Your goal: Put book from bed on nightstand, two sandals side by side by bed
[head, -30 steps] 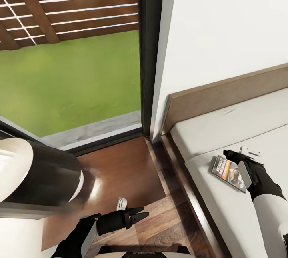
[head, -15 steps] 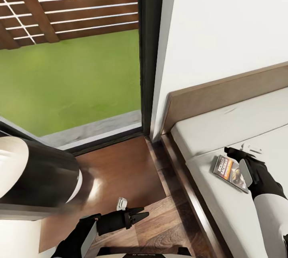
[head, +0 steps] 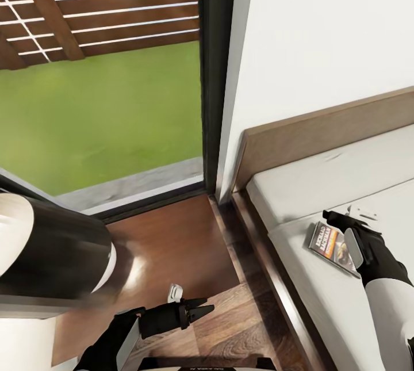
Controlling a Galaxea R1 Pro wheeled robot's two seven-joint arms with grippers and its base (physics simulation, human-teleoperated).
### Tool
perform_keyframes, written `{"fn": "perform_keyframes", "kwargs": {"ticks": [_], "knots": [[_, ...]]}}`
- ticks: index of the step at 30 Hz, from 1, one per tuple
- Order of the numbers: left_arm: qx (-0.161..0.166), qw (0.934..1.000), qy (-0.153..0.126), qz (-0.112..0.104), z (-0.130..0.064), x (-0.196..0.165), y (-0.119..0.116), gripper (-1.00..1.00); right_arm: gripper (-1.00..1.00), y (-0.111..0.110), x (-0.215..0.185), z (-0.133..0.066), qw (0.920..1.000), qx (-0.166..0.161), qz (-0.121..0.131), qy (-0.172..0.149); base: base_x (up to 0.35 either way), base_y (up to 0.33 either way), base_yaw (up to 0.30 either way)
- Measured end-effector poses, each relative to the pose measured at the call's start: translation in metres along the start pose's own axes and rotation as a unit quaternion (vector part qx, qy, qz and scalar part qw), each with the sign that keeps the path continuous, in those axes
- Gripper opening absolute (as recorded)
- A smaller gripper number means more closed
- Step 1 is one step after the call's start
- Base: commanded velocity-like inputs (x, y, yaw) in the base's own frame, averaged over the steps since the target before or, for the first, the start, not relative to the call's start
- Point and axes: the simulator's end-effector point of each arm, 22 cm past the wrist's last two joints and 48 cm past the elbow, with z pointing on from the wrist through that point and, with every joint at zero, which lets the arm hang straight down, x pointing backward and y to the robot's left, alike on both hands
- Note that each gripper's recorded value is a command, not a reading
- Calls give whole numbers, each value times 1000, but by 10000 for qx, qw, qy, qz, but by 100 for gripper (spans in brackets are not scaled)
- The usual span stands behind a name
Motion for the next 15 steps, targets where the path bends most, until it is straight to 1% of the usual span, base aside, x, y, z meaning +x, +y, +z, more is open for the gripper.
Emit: {"fn": "perform_keyframes", "kwargs": {"ticks": [3,7,12,15], "knots": [[1,10000,2,-1,1,1,4,100,100,0,5,4,10000,4,-1,16,0,0,0],[1,10000,2,3,2,1,10,100,100,1,5,9,10000,4,17,-68,0,0,0],[1,10000,1,6,3,2,18,100,100,1,-1,14,9994,7,44,-343,0,0,0],[2,10000,2,4,4,2,22,100,100,2,-1,18,9991,9,51,-412,0,0,0]]}}
